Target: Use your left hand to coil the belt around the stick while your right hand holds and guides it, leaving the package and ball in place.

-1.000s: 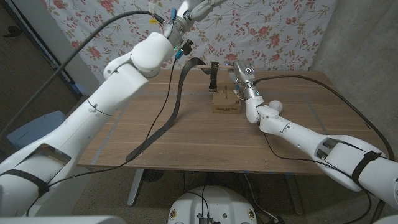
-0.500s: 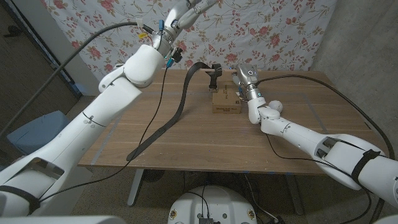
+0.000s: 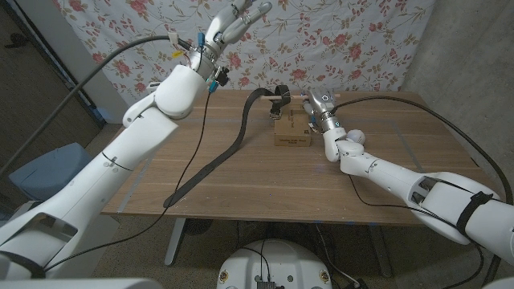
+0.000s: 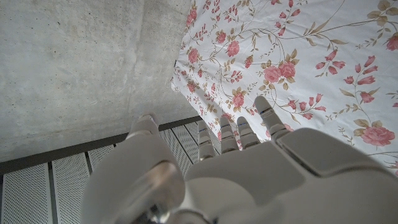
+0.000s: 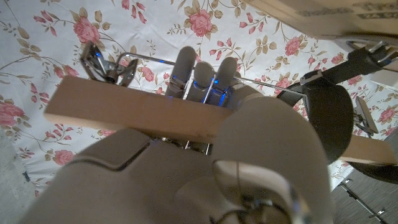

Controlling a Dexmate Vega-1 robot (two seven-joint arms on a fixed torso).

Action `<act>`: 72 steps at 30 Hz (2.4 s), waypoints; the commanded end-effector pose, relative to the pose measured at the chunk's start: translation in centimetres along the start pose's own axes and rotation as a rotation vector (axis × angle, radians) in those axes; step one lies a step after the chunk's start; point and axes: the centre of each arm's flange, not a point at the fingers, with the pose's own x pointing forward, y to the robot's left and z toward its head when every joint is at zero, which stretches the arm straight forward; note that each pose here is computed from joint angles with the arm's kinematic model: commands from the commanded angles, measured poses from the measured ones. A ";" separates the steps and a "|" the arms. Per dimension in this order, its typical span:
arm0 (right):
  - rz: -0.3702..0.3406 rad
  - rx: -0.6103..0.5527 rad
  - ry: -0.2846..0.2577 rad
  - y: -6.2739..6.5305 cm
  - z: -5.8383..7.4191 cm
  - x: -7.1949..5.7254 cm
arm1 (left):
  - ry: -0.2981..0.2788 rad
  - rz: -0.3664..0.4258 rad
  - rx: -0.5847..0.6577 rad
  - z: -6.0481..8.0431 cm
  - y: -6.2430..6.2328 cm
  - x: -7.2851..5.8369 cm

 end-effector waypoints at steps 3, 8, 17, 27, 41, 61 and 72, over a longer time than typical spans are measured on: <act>0.096 -0.058 0.005 1.6 -0.9 -0.6 | -0.023 0.001 0.000 -0.2 0.2 -0.3; 0.133 -0.069 0.014 1.9 -1.1 -0.7 | -0.025 -0.001 0.001 -0.4 0.3 -0.2; 0.195 -0.094 0.040 2.1 -1.6 -0.6 | -0.034 0.004 0.005 -0.4 0.6 -0.2; 0.287 -0.121 0.076 1.8 -1.9 0.1 | -0.040 -0.003 0.004 -0.8 1.0 -0.2; 0.492 -0.212 0.121 0.3 -2.9 1.4 | -0.041 -0.004 -0.012 -1.7 1.9 -0.6; 0.586 -0.439 0.093 -3.6 -1.1 1.6 | -0.045 -0.002 -0.029 -2.7 3.2 -1.3; 0.597 -0.473 0.086 -5.3 0.0 1.3 | -0.044 0.002 -0.035 -3.0 3.8 -2.0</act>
